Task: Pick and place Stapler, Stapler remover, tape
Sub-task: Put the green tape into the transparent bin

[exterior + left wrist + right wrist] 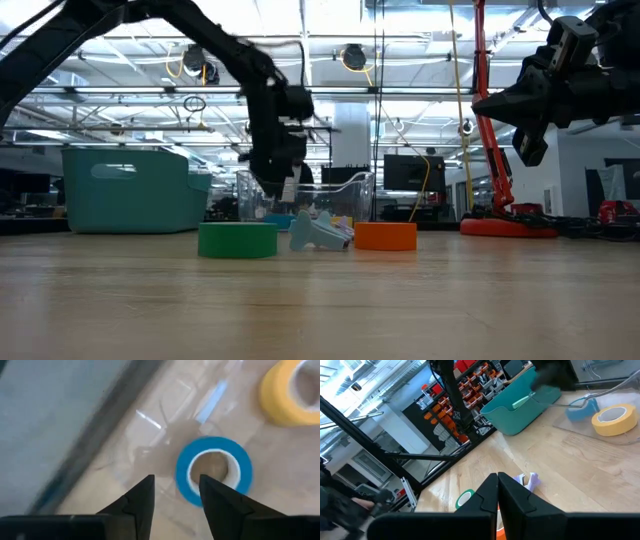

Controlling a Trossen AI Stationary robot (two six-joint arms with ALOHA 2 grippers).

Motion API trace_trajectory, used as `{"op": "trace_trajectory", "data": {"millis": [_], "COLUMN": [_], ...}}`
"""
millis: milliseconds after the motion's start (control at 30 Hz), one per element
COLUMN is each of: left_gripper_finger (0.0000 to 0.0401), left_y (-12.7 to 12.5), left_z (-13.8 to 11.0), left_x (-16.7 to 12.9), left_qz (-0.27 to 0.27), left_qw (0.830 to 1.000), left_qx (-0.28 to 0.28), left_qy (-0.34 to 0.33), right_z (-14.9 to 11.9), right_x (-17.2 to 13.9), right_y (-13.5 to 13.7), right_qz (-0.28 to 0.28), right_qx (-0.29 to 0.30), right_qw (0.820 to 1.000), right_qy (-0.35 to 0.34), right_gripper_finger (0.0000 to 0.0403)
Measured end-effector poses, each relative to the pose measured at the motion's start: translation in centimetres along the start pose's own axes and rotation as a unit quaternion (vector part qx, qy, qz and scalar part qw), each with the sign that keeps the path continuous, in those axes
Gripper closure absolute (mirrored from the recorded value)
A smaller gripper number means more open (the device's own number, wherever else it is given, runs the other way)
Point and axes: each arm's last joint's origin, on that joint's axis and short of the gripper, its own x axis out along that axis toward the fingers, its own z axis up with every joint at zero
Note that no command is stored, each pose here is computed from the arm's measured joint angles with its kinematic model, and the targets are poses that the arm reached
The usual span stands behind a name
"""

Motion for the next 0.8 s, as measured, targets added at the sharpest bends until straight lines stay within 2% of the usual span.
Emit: {"op": "trace_trajectory", "data": {"millis": [200, 433, 633, 800], "left_gripper_finger": [0.0240, 0.0240, 0.0240, 0.0240], "left_y": [0.2, -3.1, -7.3, -11.3], "left_z": [0.3, -2.5, -5.7, -7.9], "left_x": [-8.2, -16.8, -21.3, -22.7], "left_qz": [-0.004, -0.070, -0.104, -0.127], "left_qw": [1.000, 0.994, 0.988, 0.982], "left_qx": [-0.001, 0.019, 0.069, 0.116], "left_qy": [-0.029, -0.081, -0.096, -0.081], "right_z": [0.0, 0.1, 0.0, 0.0], "right_x": [0.0, 0.0, 0.0, 0.0], "right_y": [0.0, 0.1, 0.0, 0.0], "right_qz": [0.002, 0.004, 0.004, 0.003], "right_qx": [0.000, -0.001, 0.000, -0.001], "right_qw": [1.000, 1.000, 1.000, 1.000], "right_qy": [-0.001, -0.002, -0.002, -0.001], "right_gripper_finger": [0.0399, 0.0399, 0.0399, 0.0399]}}
